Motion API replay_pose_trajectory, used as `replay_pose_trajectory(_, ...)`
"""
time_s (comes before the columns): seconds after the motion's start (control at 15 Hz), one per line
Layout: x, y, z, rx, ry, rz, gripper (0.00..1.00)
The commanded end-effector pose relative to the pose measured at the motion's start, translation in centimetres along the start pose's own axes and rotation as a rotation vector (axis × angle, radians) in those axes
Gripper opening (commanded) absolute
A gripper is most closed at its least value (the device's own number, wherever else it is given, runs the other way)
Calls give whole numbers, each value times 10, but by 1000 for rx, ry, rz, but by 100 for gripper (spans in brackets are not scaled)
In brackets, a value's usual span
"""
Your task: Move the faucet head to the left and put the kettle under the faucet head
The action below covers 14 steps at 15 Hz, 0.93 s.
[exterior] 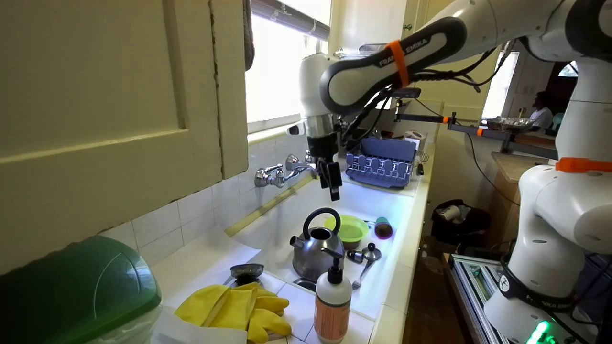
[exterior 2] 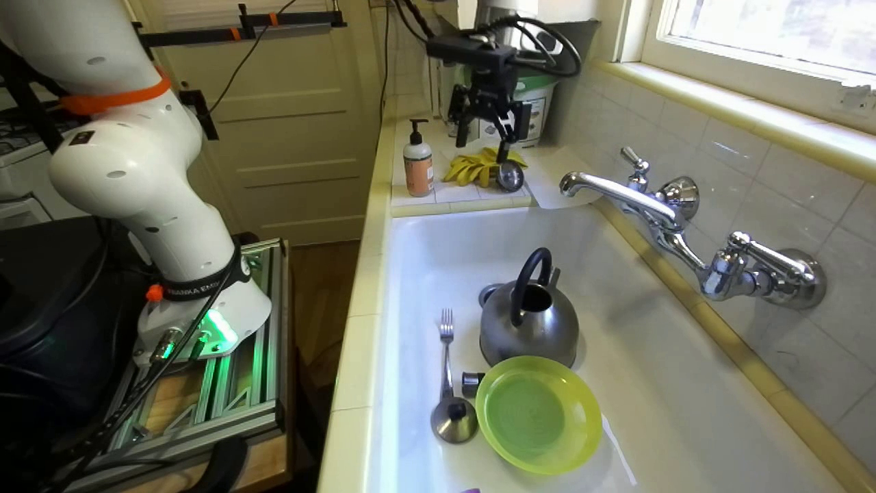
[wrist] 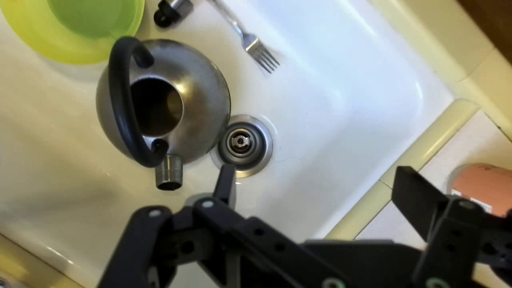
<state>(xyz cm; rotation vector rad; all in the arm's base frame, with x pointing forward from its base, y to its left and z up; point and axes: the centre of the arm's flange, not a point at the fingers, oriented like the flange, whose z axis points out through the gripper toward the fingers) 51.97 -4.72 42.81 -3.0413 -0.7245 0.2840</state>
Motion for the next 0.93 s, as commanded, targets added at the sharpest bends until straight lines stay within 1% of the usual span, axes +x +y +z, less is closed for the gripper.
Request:
replay_pose_trajectory(0.0,-50,-17,-51,1,6,201,100)
replay_pose_trajectory(0.13,-79,-14,-69,5,15,311,100)
replay_pose_trajectory(0.33,-116,-6,-88,-32,44,476,100)
replay_pose_trajectory(0.4,-88,1,-85,-11,48,383,100)
replay_pose_trajectory(0.53,-97,3,-93,-15,66,399,100)
replay_pose_trajectory(0.87,-88,1,-86,-10,48,386,100)
